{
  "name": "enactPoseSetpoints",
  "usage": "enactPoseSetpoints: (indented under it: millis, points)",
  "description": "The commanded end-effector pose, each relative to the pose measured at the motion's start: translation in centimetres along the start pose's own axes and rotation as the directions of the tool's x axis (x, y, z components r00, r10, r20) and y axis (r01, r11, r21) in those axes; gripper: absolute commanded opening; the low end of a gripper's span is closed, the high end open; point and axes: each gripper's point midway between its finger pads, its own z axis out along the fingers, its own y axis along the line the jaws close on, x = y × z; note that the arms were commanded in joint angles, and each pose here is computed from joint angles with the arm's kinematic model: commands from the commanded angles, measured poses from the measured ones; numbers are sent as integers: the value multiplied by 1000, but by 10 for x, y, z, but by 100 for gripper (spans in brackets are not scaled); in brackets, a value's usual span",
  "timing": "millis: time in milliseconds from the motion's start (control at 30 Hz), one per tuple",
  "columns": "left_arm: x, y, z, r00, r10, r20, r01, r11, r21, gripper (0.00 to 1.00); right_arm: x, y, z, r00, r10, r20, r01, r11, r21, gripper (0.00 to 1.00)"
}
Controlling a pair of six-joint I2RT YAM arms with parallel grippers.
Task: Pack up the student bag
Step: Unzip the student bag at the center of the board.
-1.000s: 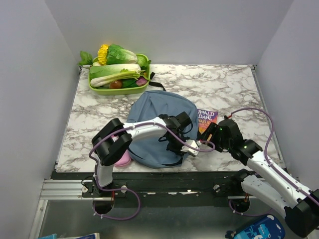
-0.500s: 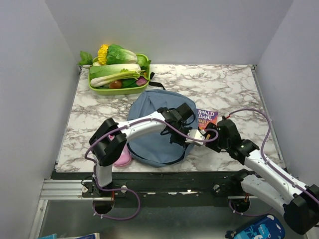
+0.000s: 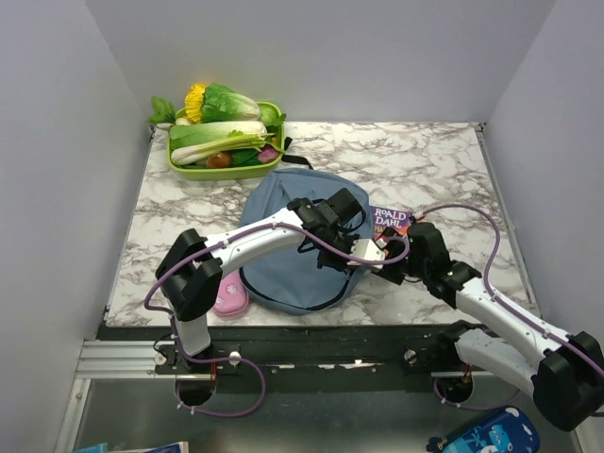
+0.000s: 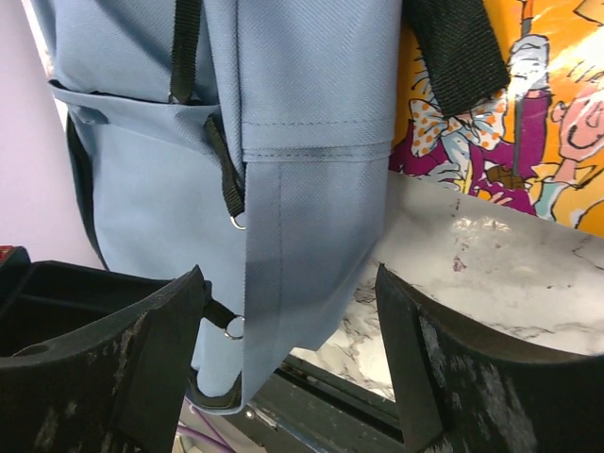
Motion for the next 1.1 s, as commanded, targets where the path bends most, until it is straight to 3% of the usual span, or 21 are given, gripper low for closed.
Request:
enactPoseSetpoints:
  millis: [0, 167, 367, 467, 500, 600, 767, 933, 1067]
  points:
    - [-10, 6, -13, 1000, -8, 7, 8, 999, -40, 0, -3, 19, 1, 1000, 0, -13, -1, 997, -74, 81]
    - [-18, 14, -14, 1000, -10, 15, 11, 998, -63, 0, 7, 9, 14, 996, -25, -81, 22, 999, -36, 77]
    - [-28, 21, -11, 1000, -10, 18, 11, 998, -69, 0, 6, 15, 22, 991, -96, -91, 95, 995, -20, 60]
    - [-33, 22, -11, 1000, -1, 15, 2, 997, -71, 0, -2, 22, 21, 992, -109, -64, 107, 994, -32, 45]
    - [-38, 26, -14, 1000, 5, 22, -3, 997, -81, 0, -5, 24, 20, 991, -120, -52, 119, 992, -33, 29]
    - [-41, 28, -20, 1000, 4, 20, -2, 995, -99, 0, -22, 34, 12, 986, -169, 0, 169, 985, -12, 1]
    - [-42, 33, -31, 1000, 12, 13, -10, 989, -149, 0, -64, 64, -3, 955, -271, 121, 270, 963, 29, 1]
    - [-50, 53, -50, 1000, -23, 10, 25, 967, -254, 0, -84, 44, 13, 932, -341, 121, 319, 932, 170, 1]
    - [-46, 44, -63, 999, -41, 16, 44, 963, -266, 0, -99, 26, 23, 929, -348, 122, 314, 920, 235, 1]
